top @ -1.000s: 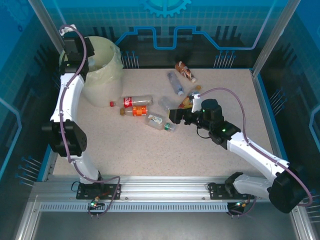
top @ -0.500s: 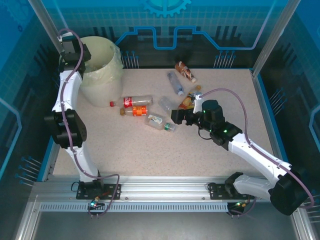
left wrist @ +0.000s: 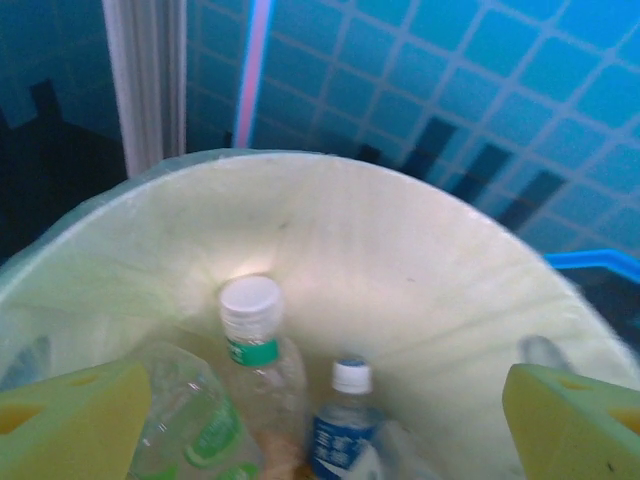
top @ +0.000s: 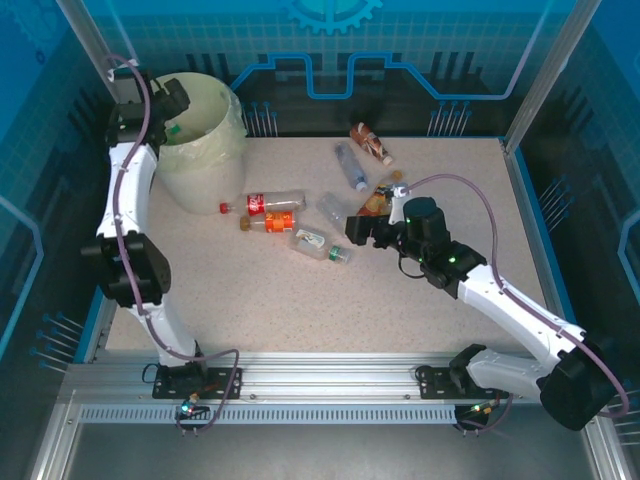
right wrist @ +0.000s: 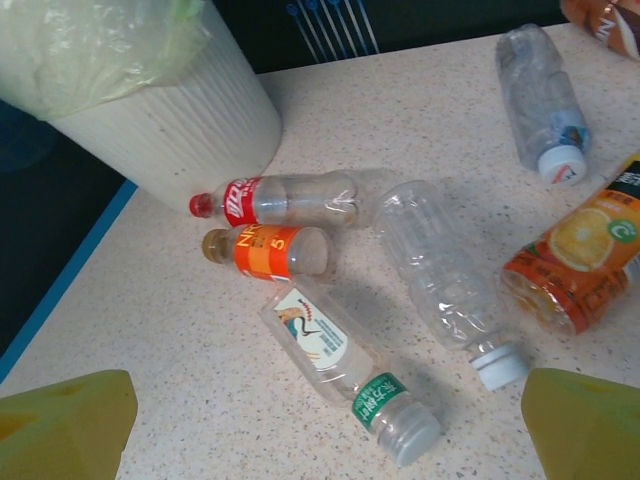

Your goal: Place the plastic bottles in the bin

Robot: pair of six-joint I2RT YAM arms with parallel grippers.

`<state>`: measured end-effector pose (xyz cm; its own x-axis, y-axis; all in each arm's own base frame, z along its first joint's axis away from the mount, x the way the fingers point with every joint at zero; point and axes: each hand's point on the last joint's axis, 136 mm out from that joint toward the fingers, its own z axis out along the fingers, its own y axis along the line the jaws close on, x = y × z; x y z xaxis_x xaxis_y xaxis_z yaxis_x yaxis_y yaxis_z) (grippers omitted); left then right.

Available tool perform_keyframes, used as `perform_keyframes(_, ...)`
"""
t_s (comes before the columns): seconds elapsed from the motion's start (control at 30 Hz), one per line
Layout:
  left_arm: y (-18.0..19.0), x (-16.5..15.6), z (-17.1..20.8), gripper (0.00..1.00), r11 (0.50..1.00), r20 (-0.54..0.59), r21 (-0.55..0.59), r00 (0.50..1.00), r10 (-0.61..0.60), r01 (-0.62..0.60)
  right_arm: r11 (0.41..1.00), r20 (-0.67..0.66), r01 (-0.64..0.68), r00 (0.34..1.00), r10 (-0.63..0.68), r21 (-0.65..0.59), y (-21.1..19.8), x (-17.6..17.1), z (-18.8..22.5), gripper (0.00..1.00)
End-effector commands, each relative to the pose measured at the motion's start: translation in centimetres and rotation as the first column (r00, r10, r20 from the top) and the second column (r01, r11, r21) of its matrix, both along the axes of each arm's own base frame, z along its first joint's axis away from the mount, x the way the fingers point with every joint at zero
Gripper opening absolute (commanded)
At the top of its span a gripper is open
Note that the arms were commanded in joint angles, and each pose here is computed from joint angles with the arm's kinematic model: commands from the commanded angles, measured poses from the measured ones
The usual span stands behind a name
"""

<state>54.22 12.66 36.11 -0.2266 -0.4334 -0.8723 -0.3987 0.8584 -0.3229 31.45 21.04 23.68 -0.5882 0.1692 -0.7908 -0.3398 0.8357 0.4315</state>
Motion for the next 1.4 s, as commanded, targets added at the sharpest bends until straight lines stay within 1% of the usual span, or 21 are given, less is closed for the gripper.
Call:
perform_keyframes(0.0,-3.3,-2.3,3.5,0.97,0.981,0.121,-0.144,0.986,-0.117,0.134,0.996,-0.022,0.089,0.996,-0.089,0.008,-1.3,1.1,0.9,1.0)
perform_keyframes(0.1,-5.0,-3.7,3.9,0.99,0.956,0.167,-0.214,0.972,-0.164,0.198,0.99,-0.064,0.138,0.988,-0.139,-0.008,-2.3,1.7,-0.1,1.0)
perform_keyframes(0.17,-6.4,-4.7,4.2,0.99,0.931,0.204,-0.263,0.957,-0.205,0.255,0.981,-0.107,0.191,0.975,-0.194,-0.037,-3.5,2.2,-1.0,1.0)
perform_keyframes(0.27,-8.7,-6.7,4.9,0.99,0.87,0.288,-0.347,0.922,-0.257,0.351,0.962,-0.188,0.257,0.944,-0.27,-0.092,-5.3,3.1,-2.9,1.0)
perform_keyframes(0.33,-10.1,-7.9,4.7,0.99,0.82,0.349,-0.405,0.897,-0.27,0.404,0.957,-0.24,0.266,0.928,-0.286,-0.115,-6.1,3.9,-4.0,1.0)
perform_keyframes(0.37,-10.6,-8.4,4.4,0.99,0.802,0.359,-0.429,0.893,-0.27,0.415,0.956,-0.257,0.265,0.922,-0.288,-0.123,-6.2,4.3,-4.5,1.0)
perform_keyframes(0.47,-11.9,-9.9,2.7,0.99,0.763,0.344,-0.495,0.9,-0.268,0.416,0.954,-0.286,0.255,0.913,-0.291,-0.158,-6.4,5.7,-5.7,1.0)
perform_keyframes(0.53,-13.0,-11.2,1.5,0.99,0.745,0.327,-0.52,0.903,-0.278,0.417,0.95,-0.3,0.25,0.907,-0.297,-0.184,-6.5,6.8,-6.4,1.0)
perform_keyframes(0.6,-14.2,-12.4,0.4,0.99,0.721,0.317,-0.537,0.897,-0.309,0.438,0.949,-0.319,0.242,0.9,-0.298,-0.203,-6.3,7.8,-7.2,1.0)
perform_keyframes(0.67,-15.7,-13.8,-0.5,0.99,0.679,0.307,-0.553,0.876,-0.373,0.483,0.93,-0.347,0.289,0.868,-0.355,-0.229,-6.7,8.7,-8.0,1.0)
perform_keyframes(0.73,-17.0,-15.5,-2.1,0.99,0.638,0.271,-0.586,0.862,-0.428,0.501,0.9,-0.379,0.369,0.818,-0.432,-0.23,-7.2,9.6,-9.3,1.0)
perform_keyframes(0.8,-17.7,-17.2,-3.5,0.99,0.632,0.234,-0.601,0.863,-0.447,0.49,0.888,-0.409,0.408,0.788,-0.46,-0.211,-6.9,10.5,-10.3,1.0)
perform_keyframes(0.9,-18.2,-19.8,-6.2,0.99,0.632,0.177,-0.641,0.885,-0.432,0.436,0.869,-0.432,0.448,0.755,-0.493,-0.208,-6.1,11.7,-11.8,1.0)
perform_keyframes(0.93,-18.4,-20.6,-7.3,0.99,0.622,0.16,-0.663,0.89,-0.427,0.417,0.861,-0.432,0.463,0.746,-0.508,-0.212,-5.8,12.1,-12.2,1.0)
perform_keyframes(1.03,-19.4,-22.7,-10.0,0.99,0.566,0.139,-0.729,0.893,-0.428,0.385,0.842,-0.434,0.488,0.723,-0.538,-0.23,-5.1,13.2,-13.6,1.0)
perform_keyframes(1.07,-19.5,-23.2,-10.6,0.99,0.557,0.133,-0.741,0.895,-0.426,0.375,0.839,-0.439,0.491,0.717,-0.541,-0.232,-4.8,13.5,-14.0,1.0)
perform_keyframes(1.13,-19.5,-24.4,-11.8,0.99,0.559,0.115,-0.751,0.903,-0.415,0.353,0.83,-0.451,0.503,0.699,-0.555,-0.241,-4.4,14.1,-15.1,0.99)
perform_keyframes(1.23,-19.4,-25.6,-12.9,0.99,0.578,0.085,-0.747,0.909,-0.407,0.329,0.823,-0.473,0.509,0.677,-0.563,-0.251,-3.9,14.8,-16.7,0.97)
perform_keyframes(1.37,-19.7,-26.4,-13.0,0.99,0.584,0.078,-0.734,0.897,-0.436,0.347,0.809,-0.478,0.518,0.656,-0.584,-0.277,-3.9,15.3,-18.2,0.89)
